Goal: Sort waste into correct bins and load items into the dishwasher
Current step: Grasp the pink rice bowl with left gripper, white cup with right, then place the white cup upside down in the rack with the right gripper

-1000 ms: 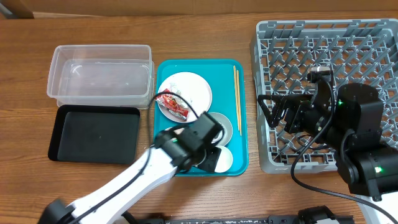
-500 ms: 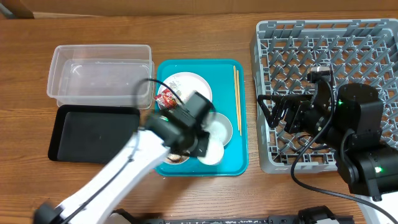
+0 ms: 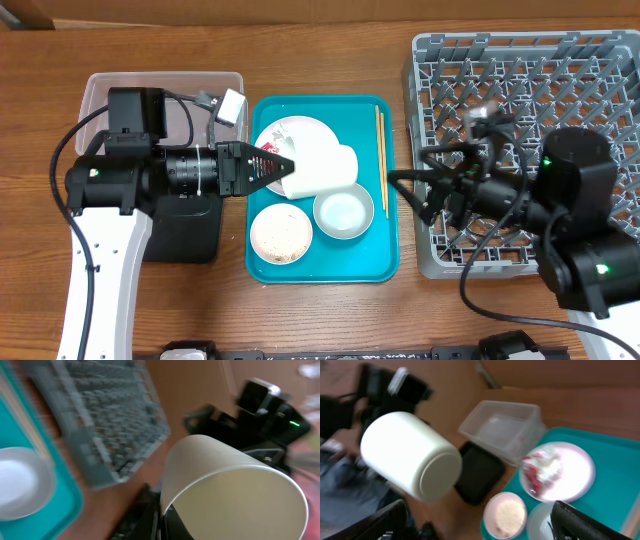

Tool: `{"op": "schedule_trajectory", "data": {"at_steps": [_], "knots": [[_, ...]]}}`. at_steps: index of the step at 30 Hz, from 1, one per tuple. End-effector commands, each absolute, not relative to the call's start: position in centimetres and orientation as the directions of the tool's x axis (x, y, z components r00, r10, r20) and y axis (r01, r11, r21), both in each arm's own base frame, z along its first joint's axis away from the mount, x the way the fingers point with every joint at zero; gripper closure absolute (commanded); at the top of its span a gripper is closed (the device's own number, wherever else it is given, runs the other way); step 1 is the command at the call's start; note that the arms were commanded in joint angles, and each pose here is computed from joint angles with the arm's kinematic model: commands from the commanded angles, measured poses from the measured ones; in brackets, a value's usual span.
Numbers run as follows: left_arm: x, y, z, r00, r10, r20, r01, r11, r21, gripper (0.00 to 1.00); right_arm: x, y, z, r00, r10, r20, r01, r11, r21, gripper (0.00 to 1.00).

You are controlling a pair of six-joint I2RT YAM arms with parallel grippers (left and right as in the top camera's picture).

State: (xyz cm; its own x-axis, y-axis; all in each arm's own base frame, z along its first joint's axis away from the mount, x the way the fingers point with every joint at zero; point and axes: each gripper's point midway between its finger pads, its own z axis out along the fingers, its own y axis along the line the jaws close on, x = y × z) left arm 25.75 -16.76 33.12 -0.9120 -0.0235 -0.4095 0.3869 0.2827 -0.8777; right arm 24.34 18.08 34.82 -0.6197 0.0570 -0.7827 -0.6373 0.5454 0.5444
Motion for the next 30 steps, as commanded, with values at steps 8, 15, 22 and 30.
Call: {"op": "schedule_trajectory", "data": {"at_steps": [8, 15, 22, 30], "knots": [[23.3, -18.3, 36.7, -0.878, 0.042, -0.476, 0.477, 0.009, -0.879, 0.96, 21.2, 24.6, 38.6, -0.499, -0.041, -0.865, -0.848, 0.230, 0.478, 0.06], [23.1, -18.6, 36.5, -0.878, 0.054, -0.476, 0.477, 0.012, -0.879, 0.96, 20.1, 25.9, 40.1, -0.426, -0.033, -0.904, -0.895, 0.162, 0.415, 0.15], [23.2, -18.7, 36.2, -0.878, 0.057, -0.476, 0.478, 0.035, -0.878, 0.95, 19.3, 26.6, 40.5, -0.404, -0.036, -0.914, -0.909, 0.128, 0.397, 0.41], [24.6, -18.2, 33.0, -0.893, 0.053, -0.448, 0.447, 0.234, -0.863, 0.00, 23.4, 22.4, 39.0, -0.455, 0.032, -0.890, -0.798, 0.429, 0.424, 0.47]]}}
